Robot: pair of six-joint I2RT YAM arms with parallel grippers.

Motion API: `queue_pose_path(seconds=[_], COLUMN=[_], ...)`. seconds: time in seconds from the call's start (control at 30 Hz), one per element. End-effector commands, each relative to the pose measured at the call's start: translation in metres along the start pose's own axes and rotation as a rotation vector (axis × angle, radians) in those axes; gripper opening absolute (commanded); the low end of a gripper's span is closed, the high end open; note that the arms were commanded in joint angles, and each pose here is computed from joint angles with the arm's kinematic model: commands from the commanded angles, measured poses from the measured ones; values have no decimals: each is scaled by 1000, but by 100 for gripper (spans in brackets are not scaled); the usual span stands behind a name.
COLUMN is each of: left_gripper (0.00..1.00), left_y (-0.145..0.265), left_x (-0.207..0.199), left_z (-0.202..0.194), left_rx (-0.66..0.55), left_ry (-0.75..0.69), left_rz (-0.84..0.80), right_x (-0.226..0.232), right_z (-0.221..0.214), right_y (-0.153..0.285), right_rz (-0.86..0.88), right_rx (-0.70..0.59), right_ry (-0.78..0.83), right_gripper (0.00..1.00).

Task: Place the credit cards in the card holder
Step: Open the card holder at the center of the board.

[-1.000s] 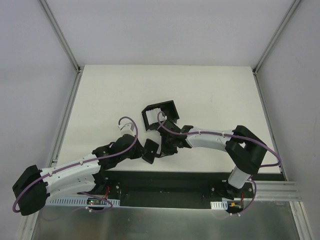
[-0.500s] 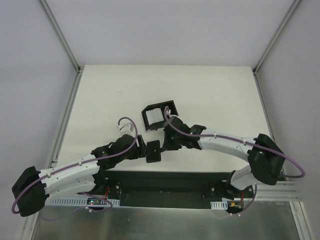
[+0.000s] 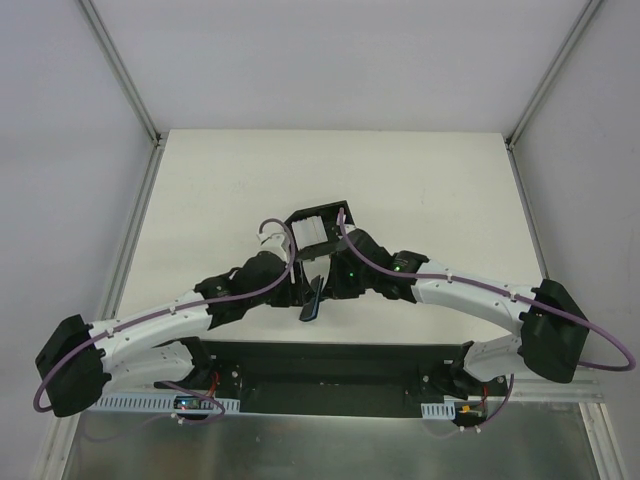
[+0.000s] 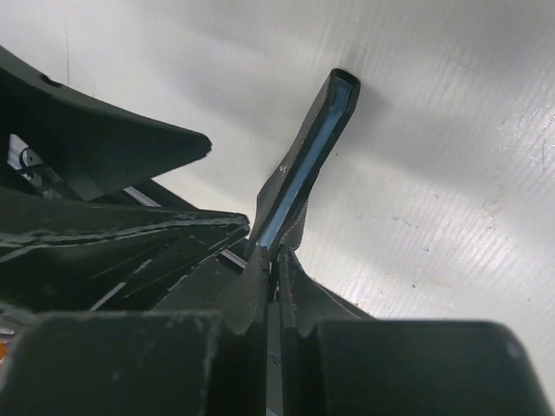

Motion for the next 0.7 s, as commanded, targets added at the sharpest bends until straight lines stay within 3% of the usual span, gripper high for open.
queue_pose_path(seconds=[0.0,0.3,0.5,0.67], left_gripper=[60,46,26,27], left_y=[-3,-9,-12,-9], left_x=[-8,-6,-4,-3], left_z=[-2,-5,-5,-2], left_rx=[37,68,66,44], left_ry=[-58,-98,-114,-116], left_rz=[-46,-33,-13,-5], right_x=[13,12,11,10], right_z=[8,7,7,6], right_y=[9,9,9,9], right_rz=[75,78,73,65], right_rx=[-32,-29,-26,-23], right_ry=[13,15,11,13], right_gripper=[1,1,1,1])
Point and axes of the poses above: each gripper's point midway between its finger pads, its own y axis back along the fingers, its own x axis along the line the jaws close on, z = x × y, the point moved 6 cm from there along y, back along the fingers, and after that the axes turned 7 degrees about -y, right-handed, at the moved point
